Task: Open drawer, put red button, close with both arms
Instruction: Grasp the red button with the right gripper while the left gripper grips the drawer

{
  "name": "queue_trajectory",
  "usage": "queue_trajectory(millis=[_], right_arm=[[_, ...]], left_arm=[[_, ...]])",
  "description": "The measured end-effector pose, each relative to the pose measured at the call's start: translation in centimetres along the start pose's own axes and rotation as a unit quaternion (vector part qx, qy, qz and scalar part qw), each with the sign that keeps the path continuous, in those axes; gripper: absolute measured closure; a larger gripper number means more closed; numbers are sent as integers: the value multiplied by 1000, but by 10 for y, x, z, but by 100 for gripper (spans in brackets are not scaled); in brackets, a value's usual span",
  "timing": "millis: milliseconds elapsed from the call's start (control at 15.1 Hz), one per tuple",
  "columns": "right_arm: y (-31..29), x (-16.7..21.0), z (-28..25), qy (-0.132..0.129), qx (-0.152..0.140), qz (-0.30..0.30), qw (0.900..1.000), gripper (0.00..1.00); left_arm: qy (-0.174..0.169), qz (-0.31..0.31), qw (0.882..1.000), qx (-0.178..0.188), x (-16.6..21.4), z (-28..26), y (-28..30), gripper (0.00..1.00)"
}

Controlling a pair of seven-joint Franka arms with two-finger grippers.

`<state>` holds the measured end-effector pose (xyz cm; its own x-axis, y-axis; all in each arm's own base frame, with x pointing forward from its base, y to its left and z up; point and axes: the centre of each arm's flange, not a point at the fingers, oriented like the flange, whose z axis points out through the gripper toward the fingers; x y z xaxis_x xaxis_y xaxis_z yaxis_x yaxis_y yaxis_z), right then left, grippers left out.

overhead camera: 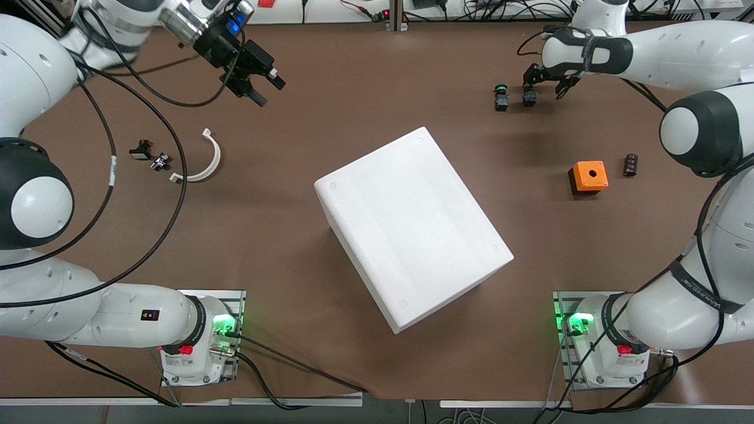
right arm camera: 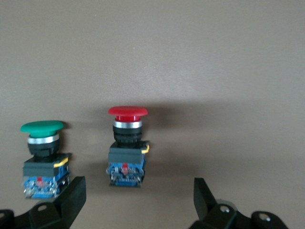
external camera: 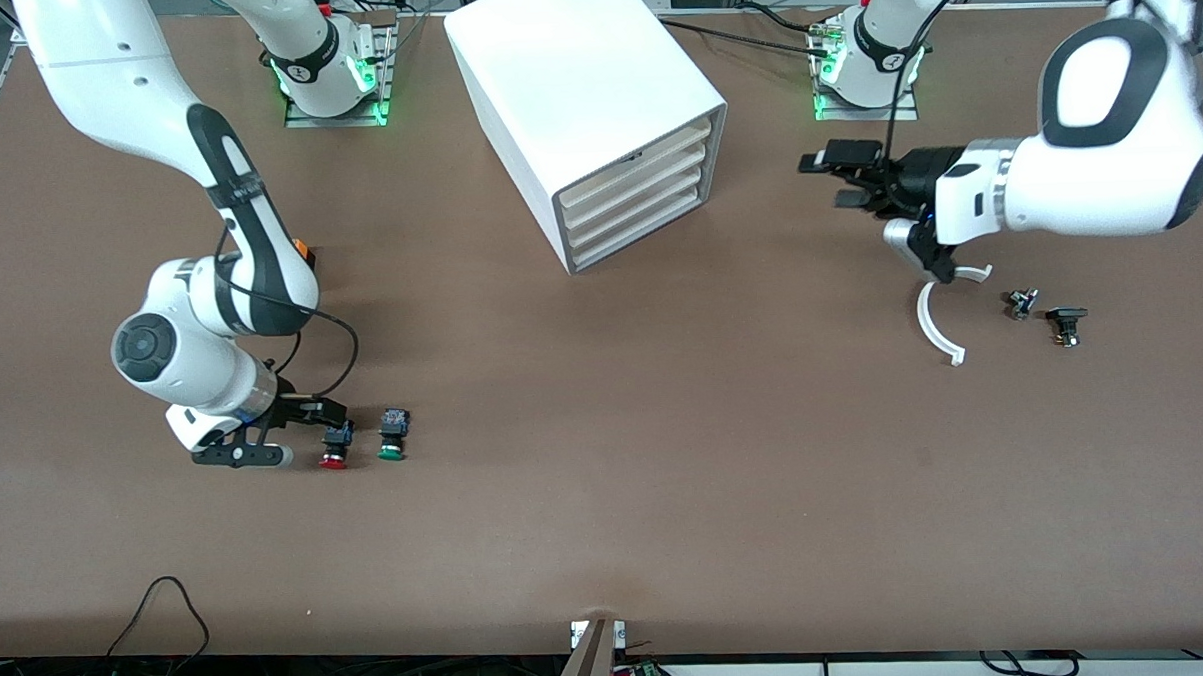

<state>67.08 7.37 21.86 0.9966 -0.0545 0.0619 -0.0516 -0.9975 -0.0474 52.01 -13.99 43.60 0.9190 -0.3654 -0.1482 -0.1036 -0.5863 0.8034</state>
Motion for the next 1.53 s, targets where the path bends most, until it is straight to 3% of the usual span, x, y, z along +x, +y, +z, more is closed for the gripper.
queue_trajectory(millis=[266, 531, 797, 929, 996, 1261, 1394, 1527], right_arm=[[-6, -4, 25, -1, -1, 0, 1000, 0], [-5, -7, 35, -9, -3, 0, 1000, 2], [-9, -4, 32, -4, -2, -2, 1000, 41], [-13, -2, 30, -1, -1, -5, 1000, 57], [-14, -1, 28, 0, -1, -6, 1000, 59], [-16, 2, 25, 2, 0, -6, 1000, 59], [-20, 7, 17, -6, 0, -6, 1000, 59], [-26, 18, -2, -20, 1, -7, 1000, 59]], left_arm=[[69, 67, 992, -86, -7, 62, -54, 0], [101, 112, 981, -124, -20, 133, -86, 1], [146, 123, 962, -193, -30, 198, -122, 7], [144, 113, 959, -215, -38, 231, -130, 22], [141, 112, 959, -221, -41, 242, -132, 26], [123, 101, 960, -231, -52, 267, -142, 37], [114, 99, 960, -235, -58, 277, -144, 40], [106, 99, 960, -239, -62, 285, -142, 49]])
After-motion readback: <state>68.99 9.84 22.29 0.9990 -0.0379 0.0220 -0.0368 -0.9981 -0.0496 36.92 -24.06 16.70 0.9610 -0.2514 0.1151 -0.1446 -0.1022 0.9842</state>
